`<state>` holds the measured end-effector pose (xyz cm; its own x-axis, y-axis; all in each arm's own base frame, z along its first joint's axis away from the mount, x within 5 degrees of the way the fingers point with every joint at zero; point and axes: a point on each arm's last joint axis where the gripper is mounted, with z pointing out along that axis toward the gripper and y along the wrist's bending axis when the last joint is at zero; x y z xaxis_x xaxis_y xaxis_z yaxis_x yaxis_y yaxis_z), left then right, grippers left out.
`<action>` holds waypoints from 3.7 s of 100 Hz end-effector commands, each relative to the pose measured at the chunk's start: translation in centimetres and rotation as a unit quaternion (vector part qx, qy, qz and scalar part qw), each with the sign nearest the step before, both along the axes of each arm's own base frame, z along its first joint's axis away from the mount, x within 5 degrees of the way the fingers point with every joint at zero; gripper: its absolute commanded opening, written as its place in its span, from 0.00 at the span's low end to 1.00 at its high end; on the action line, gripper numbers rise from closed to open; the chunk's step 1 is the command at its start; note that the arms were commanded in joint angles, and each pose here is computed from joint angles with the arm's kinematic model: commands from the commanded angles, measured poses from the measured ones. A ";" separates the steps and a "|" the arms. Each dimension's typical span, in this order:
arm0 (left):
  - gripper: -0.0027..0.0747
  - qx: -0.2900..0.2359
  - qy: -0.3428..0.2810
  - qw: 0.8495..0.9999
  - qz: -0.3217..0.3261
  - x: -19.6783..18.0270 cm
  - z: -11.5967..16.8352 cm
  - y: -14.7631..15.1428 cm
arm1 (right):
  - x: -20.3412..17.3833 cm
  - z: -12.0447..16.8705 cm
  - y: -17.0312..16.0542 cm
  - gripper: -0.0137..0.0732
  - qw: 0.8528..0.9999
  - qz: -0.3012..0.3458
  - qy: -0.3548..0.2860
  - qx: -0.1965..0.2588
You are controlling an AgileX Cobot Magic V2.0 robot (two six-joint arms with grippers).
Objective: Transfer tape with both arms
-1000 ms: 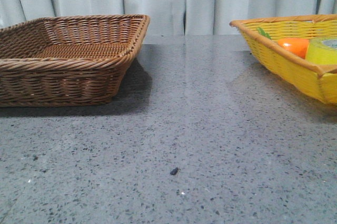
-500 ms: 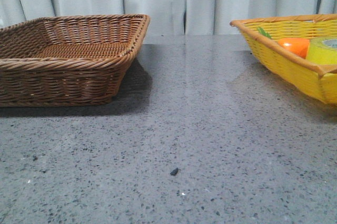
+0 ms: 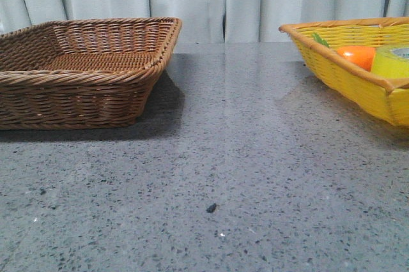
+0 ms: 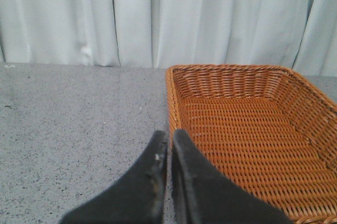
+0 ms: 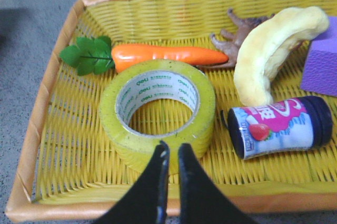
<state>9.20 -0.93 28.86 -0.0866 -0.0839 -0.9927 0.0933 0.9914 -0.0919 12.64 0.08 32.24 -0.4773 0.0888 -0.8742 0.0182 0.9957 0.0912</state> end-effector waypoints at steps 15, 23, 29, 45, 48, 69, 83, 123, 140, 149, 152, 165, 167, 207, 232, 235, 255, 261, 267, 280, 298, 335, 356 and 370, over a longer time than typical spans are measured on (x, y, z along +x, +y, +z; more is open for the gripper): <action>0.01 -0.008 -0.022 1.000 0.006 1.1 1.5 0.0 | 5.3 3.7 0.4 0.51 0.998 0.025 0.059 0.000; 0.01 -0.007 -0.019 1.000 0.006 1.2 1.4 0.0 | 7.1 4.2 1.1 0.60 0.995 0.043 0.087 0.000; 0.01 -0.007 -0.019 1.000 0.006 1.2 1.4 0.0 | 8.4 4.0 1.7 0.61 0.991 0.061 0.119 -0.002; 0.01 -0.007 -0.019 1.000 0.006 1.2 1.4 0.0 | 11.9 3.2 3.8 0.61 0.977 0.102 0.186 -0.009; 0.01 -0.007 -0.019 1.000 0.006 1.2 1.4 0.0 | 12.5 3.0 4.2 0.61 0.975 0.107 0.194 -0.011; 0.01 -0.007 -0.019 1.000 0.006 1.2 1.4 0.0 | 16.1 0.7 5.3 0.61 0.962 0.119 0.246 -0.016; 0.01 -0.007 -0.019 1.000 0.006 1.2 1.4 0.0 | 17.3 -0.9 5.3 0.61 0.955 0.116 0.271 -0.025; 0.01 -0.007 -0.020 1.000 0.006 1.2 1.4 0.0 | 18.4 -2.7 5.5 0.22 0.947 0.115 0.298 -0.027; 0.01 -0.007 -0.020 1.000 0.006 1.2 1.4 0.0 | 18.5 -2.6 5.5 0.07 0.949 0.115 0.291 -0.027; 0.01 -0.008 -0.024 1.000 0.007 1.2 1.5 0.0 | 18.5 -1.9 5.5 0.07 0.948 0.116 0.293 -0.027; 0.01 -0.008 -0.025 1.000 0.007 1.2 1.5 0.0 | 18.6 -1.5 5.5 0.07 0.948 0.117 0.295 -0.028; 0.01 -0.008 -0.027 1.000 0.007 1.2 1.6 0.0 | 18.6 1.7 5.8 0.07 0.948 0.133 0.287 -0.037; 0.01 -0.008 -0.027 1.000 0.007 1.2 1.6 0.0 | 18.5 2.1 6.0 0.07 0.946 0.141 0.289 -0.043; 0.01 -0.009 -0.033 0.999 0.008 1.2 1.7 0.0 | 15.3 8.6 14.9 0.07 0.923 0.295 0.235 -0.072; 0.01 -0.009 -0.034 0.999 0.008 1.2 1.7 0.0 | 15.7 5.3 19.8 0.07 0.895 0.344 0.272 -0.085; 0.01 -0.009 -0.034 0.999 0.008 1.2 1.7 0.0 | 15.9 4.8 20.2 0.07 0.892 0.346 0.278 -0.086; 0.01 -0.009 -0.034 0.999 0.008 1.2 1.7 0.0 | 17.4 1.6 21.9 0.09 0.878 0.351 0.315 -0.085; 0.01 -0.009 -0.034 0.999 0.008 1.3 1.7 0.0 | 17.7 1.0 22.1 0.15 0.875 0.350 0.323 -0.086; 0.01 -0.009 -0.034 0.999 0.008 1.3 1.7 0.0 | 17.9 0.6 22.3 0.23 0.875 0.349 0.325 -0.085; 0.01 -0.009 -0.034 0.999 0.008 1.3 1.7 0.0 | 18.2 0.2 22.4 0.43 0.875 0.348 0.326 -0.085; 0.01 -0.029 -0.054 0.998 0.012 1.3 2.0 0.1 | 18.0 0.8 22.3 0.48 0.878 0.349 0.317 -0.083; 0.01 -0.048 -0.055 0.995 -0.071 2.1 3.7 -1.9 | 13.9 8.0 18.9 0.07 0.907 0.346 0.223 -0.092; 0.13 -0.047 -0.032 0.986 -0.155 4.1 4.2 -5.1 | 10.7 13.3 15.8 0.07 0.935 0.325 0.101 -0.102; 0.43 -0.040 -0.011 0.976 -0.212 5.7 4.8 -8.1 | 8.3 16.0 13.9 0.07 0.943 0.316 0.042 -0.099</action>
